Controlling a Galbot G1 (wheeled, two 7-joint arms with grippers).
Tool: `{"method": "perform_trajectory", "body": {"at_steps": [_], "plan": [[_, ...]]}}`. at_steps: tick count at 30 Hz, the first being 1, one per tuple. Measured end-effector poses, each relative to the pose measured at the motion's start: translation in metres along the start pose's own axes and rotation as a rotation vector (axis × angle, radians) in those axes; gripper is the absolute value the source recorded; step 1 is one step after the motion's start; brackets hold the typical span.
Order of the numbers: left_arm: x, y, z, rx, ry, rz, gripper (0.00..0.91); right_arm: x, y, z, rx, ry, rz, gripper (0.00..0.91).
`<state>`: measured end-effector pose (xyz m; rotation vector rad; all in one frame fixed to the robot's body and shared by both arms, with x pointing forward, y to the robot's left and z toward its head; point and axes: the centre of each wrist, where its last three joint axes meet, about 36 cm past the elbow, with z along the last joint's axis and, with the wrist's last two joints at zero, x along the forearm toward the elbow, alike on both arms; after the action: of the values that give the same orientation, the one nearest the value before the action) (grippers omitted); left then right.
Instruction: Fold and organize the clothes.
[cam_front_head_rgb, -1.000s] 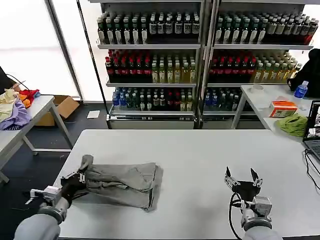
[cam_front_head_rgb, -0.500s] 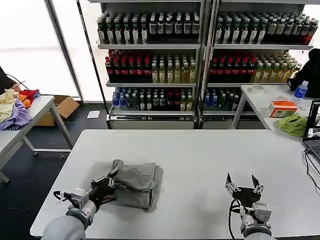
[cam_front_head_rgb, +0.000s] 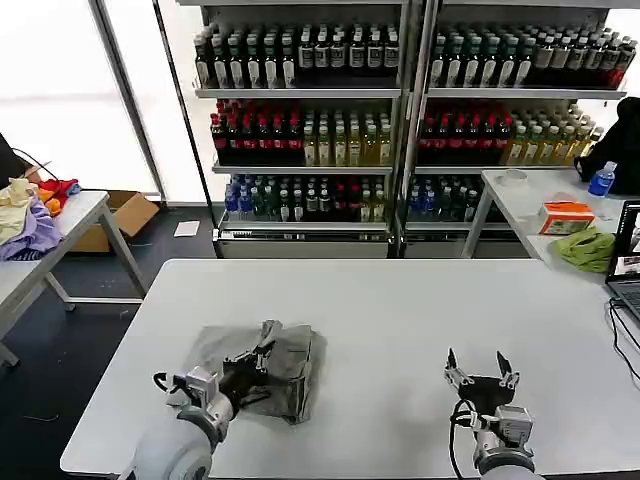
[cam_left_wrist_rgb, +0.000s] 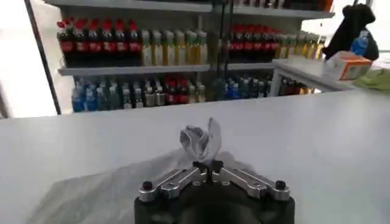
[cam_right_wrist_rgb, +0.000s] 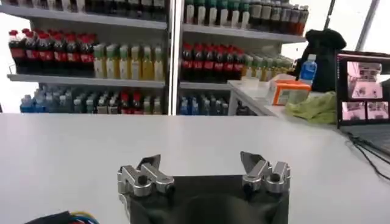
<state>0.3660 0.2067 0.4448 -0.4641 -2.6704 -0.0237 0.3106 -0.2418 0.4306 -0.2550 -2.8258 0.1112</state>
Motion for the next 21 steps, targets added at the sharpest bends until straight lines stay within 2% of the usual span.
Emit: {"method": "perform_trajectory", "body": {"at_steps": [15,16,17,18,21], "plan": [[-0.019,-0.011,0.003,0.024,0.019,0.031,0.0,0.0,0.003,0.005,0.0,0.01,-0.008,0.907],[-0.02,-0.011,0.003,0.026,0.021,0.033,0.302,0.0,0.003,0.005,0.001,0.01,-0.008,0.907],[-0.021,-0.012,0.004,0.027,0.024,0.034,0.856,0.001,0.002,0.005,0.003,0.011,-0.008,0.907],[-0.022,-0.013,0.006,0.028,0.026,0.036,0.907,0.001,0.002,0.005,0.004,0.011,-0.008,0.907],[-0.026,-0.015,0.009,0.038,0.029,0.037,0.907,0.0,-0.001,0.005,0.006,0.009,-0.002,0.907]]}}
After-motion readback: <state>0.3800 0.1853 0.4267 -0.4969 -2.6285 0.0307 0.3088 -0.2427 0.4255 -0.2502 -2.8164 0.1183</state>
